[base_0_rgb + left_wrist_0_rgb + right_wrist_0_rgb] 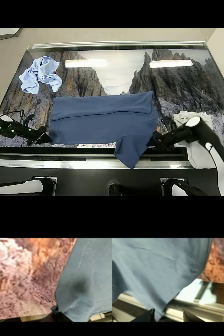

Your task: Fold the shirts.

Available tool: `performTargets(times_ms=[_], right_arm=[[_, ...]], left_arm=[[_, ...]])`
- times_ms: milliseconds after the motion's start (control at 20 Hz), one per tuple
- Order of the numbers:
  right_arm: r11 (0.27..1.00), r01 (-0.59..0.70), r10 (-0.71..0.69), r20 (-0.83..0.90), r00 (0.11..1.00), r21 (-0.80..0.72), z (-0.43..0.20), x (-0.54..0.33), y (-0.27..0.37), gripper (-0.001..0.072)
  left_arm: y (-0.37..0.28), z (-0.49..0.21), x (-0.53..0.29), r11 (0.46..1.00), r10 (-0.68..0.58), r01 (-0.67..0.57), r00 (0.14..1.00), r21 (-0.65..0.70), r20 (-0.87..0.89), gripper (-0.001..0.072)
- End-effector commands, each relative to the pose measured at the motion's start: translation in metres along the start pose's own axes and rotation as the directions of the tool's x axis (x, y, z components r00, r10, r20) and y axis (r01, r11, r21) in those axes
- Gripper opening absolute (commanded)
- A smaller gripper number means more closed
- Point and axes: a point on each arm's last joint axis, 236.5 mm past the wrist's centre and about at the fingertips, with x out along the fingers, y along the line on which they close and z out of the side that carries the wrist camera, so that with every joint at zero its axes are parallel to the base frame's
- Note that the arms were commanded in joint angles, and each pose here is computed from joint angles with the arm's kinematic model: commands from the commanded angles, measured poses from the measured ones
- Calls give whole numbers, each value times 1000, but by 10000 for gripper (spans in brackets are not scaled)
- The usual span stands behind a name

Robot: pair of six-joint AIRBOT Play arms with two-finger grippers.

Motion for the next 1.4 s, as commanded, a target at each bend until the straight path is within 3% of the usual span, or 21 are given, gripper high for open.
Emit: performTargets(times_ms=[0,350,400,450,500,650,800,950,1150,1350], right_arm=[[994,-82,77,63,995,70,-3,24,1,449],[990,-89,78,98,992,106,4,44,-1,438],[994,-69,62,80,995,86,1,53,2,330],[997,-46,42,75,996,59,0,62,4,136],[999,-33,30,76,997,42,0,66,6,43],[999,-41,43,85,995,-20,3,43,19,41],[994,-73,87,199,976,-76,32,-15,43,38],[990,-38,81,328,941,-138,78,-68,69,38],[986,-23,95,434,896,-167,167,-101,91,38],[980,-117,176,426,888,-160,242,-90,108,39]], left_arm=[[2,6,-1,1000,12,-12,999,4,29,25],[2,6,-1,1000,12,-12,1000,10,28,25],[2,6,-1,1000,12,-12,1000,11,29,25],[3,6,-1,1000,13,-14,999,21,29,25],[4,6,-1,1000,15,-16,999,22,29,25],[0,13,-11,997,16,-20,998,76,53,23],[-24,33,-44,991,-27,8,990,133,141,22],[-63,67,-84,984,-108,64,959,169,263,19],[-95,120,-113,980,-101,30,928,197,360,19],[-107,175,-108,987,-104,55,931,148,350,20]])
